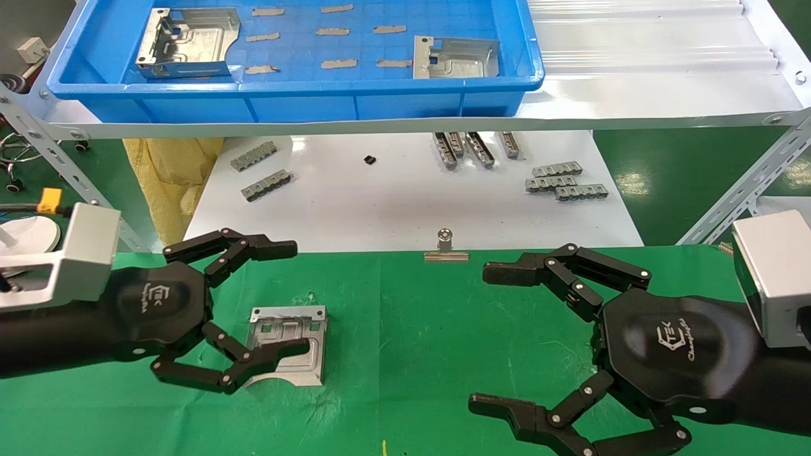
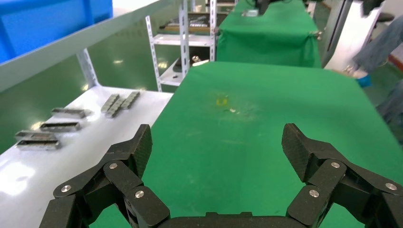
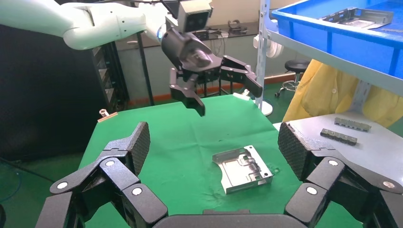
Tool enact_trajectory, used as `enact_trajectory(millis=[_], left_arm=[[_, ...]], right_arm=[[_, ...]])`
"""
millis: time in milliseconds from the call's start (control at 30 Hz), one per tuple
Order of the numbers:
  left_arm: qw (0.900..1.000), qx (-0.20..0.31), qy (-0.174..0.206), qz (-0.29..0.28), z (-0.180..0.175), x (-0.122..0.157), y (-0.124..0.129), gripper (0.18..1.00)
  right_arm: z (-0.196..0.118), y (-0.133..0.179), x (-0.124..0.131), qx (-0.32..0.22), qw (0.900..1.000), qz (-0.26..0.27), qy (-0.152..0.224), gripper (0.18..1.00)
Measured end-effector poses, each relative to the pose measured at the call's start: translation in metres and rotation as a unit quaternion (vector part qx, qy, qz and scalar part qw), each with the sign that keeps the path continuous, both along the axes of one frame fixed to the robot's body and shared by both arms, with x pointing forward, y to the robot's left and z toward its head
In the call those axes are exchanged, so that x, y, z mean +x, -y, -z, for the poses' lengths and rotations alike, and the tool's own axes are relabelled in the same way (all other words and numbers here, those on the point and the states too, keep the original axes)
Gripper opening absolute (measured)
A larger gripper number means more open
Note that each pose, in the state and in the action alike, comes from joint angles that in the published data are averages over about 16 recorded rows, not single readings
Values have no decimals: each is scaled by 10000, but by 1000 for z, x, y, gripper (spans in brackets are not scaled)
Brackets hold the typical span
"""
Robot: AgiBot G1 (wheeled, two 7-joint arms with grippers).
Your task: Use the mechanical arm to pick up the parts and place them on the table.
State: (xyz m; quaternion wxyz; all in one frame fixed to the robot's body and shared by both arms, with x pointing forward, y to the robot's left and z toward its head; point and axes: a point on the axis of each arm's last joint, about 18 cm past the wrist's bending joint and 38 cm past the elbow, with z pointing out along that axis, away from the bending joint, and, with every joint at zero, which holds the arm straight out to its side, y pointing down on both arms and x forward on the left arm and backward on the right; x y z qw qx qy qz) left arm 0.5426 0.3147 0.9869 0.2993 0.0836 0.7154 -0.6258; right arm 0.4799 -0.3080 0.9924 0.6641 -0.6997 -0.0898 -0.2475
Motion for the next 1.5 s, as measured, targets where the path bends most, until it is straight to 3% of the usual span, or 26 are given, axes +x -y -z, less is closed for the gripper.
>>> enact_trajectory(millis=[767, 1500], left_arm=[[9978, -196, -258, 586, -5, -67, 15, 1001], [9976, -203, -276, 597, -5, -69, 15, 1001]], right_arm=[[0, 0, 0, 1, 10000, 1, 0, 1000], [0, 0, 0, 2, 10000, 2, -1, 1000]])
